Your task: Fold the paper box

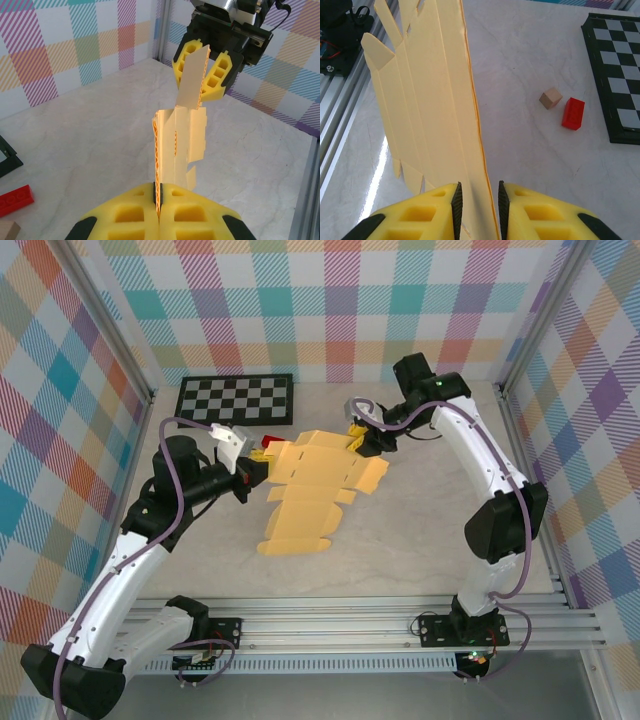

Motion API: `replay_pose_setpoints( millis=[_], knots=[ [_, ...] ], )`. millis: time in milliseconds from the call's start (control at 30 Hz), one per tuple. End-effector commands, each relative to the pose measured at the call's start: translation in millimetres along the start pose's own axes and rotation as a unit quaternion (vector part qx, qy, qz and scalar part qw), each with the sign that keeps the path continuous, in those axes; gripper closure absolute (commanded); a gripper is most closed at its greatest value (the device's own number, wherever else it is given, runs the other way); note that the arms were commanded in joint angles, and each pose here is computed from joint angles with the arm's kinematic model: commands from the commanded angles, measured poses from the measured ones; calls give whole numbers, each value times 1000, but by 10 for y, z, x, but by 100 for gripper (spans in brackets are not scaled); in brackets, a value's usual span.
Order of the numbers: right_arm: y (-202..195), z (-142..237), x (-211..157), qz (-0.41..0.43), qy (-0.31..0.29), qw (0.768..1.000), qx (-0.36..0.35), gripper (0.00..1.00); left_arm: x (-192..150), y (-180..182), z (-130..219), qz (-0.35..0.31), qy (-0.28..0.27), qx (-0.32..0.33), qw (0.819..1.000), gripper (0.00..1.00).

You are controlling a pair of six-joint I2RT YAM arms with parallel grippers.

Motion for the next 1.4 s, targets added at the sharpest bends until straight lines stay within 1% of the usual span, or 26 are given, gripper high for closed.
replay_pose_setpoints(
  millis=[0, 267, 400, 467, 500, 533, 567, 600, 633, 667, 700, 733, 833, 933, 1033, 1133, 1200, 1267, 1367],
  knots=[
    [82, 42, 43, 9, -12, 1000, 10, 72, 81, -29, 25, -15, -18, 3, 1000, 100],
    [94, 68, 45, 9, -4, 1000, 5, 74, 45, -12, 34, -20, -8, 13, 1000, 100],
    [94, 80, 57, 7, -5, 1000, 4, 80, 44, -3, 20, -19, -6, 14, 1000, 100],
    [96, 78, 57, 7, -4, 1000, 4, 85, 40, 12, 8, -18, -4, 17, 1000, 100],
    [89, 83, 58, 7, -2, 1000, 1, 89, 32, 27, 0, -14, -2, 22, 1000, 100],
    [77, 79, 49, 7, 3, 1000, -2, 94, 28, 51, -10, -8, -1, 31, 999, 97],
    [69, 87, 45, 6, 7, 1000, -7, 100, 34, 80, -6, -2, -1, 43, 999, 89],
    [60, 89, 29, 6, 15, 1000, -10, 100, 38, 117, 0, 3, -2, 60, 998, 79],
    [50, 92, 11, 2, 24, 1000, -16, 100, 58, 159, 19, 9, -6, 82, 997, 66],
    [44, 100, -3, -2, 34, 999, -20, 100, 67, 212, 35, 16, -10, 108, 994, 51],
    [42, 109, -13, -10, 45, 999, -24, 100, 74, 268, 57, 21, -13, 135, 991, 42],
    [36, 134, -4, -20, 56, 998, -31, 100, 69, 315, 75, 27, -15, 157, 987, 38],
    [14, 212, 22, -68, 87, 993, -52, 100, 70, 389, 85, 46, -44, 192, 979, 38],
    [23, 231, 29, -116, 126, 983, -68, 100, 137, 334, 32, 47, -84, 177, 980, 40],
    [100, 224, 12, -144, 151, 976, -64, 100, 274, 232, -97, 31, -107, 132, 985, 40],
    [196, 234, 7, -157, 163, 972, -55, 100, 323, 215, -344, 9, -91, 78, 993, 39],
    [238, 230, -11, -159, 172, 971, -51, 100, 371, 222, -477, -4, -94, 54, 994, 39],
    [257, 239, -24, -160, 174, 970, -54, 100, 410, 165, -559, -44, -106, 15, 993, 39],
    [267, 258, -34, -162, 180, 968, -60, 100, 406, 146, -641, -87, -111, -8, 990, 40]
  ],
)
Point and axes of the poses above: each hand's point on the last joint's axis, 136 mm out from that joint toward the fingers, its own z axis back along the fingers, its own y axis along the line the jaws close on, x = y × z, the point moved 6 cm from there along z, back along the fingers, and after that the axes turned 1 degree about z, right-handed, at the moved point
